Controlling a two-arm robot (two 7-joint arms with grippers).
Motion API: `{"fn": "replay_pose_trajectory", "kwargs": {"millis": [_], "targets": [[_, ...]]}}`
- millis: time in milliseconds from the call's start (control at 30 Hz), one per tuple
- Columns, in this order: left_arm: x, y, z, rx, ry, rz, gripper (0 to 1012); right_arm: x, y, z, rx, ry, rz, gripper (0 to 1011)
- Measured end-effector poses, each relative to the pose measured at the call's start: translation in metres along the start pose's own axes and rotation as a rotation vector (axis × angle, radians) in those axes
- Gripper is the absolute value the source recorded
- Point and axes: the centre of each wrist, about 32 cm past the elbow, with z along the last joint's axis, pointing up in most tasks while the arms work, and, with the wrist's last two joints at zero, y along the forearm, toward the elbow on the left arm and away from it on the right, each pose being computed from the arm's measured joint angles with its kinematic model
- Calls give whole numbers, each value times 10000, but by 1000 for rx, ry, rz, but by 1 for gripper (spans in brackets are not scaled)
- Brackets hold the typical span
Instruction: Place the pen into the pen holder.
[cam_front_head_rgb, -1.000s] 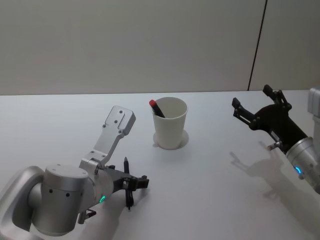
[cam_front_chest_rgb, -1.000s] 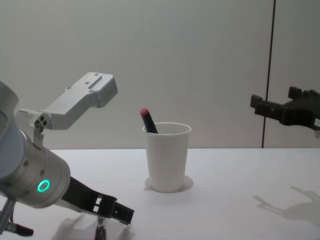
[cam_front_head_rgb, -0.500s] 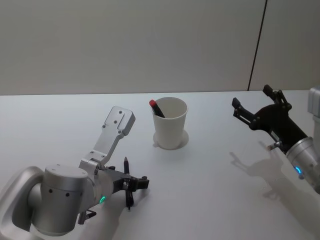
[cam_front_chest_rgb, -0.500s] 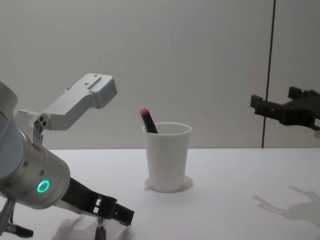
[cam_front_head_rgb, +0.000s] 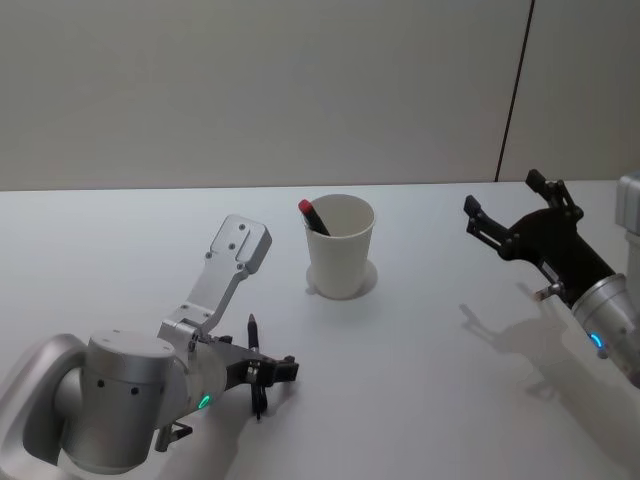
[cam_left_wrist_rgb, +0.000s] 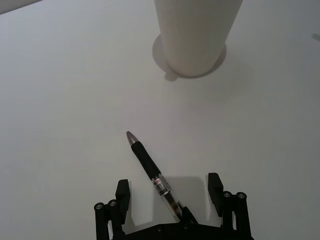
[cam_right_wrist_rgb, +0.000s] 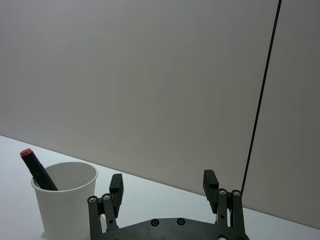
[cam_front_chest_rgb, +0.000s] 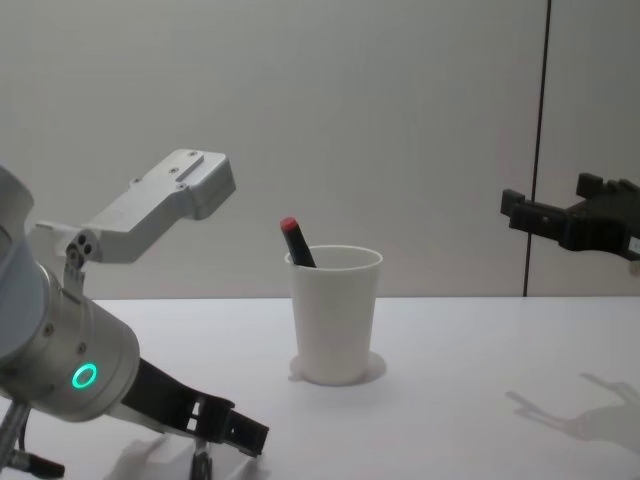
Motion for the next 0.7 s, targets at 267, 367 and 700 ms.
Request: {"fn": "replay_pose_trajectory", "kwargs": {"millis": [267, 367, 700], "targets": [[1, 8, -17, -2, 0, -7, 1001, 0, 0, 0, 0, 0, 0, 1002], [2, 11, -22, -2, 1, -8, 1001, 0, 0, 0, 0, 0, 0, 1002], [-1, 18, -36, 3, 7, -10, 1001, 0, 0, 0, 0, 0, 0, 1002]]}}
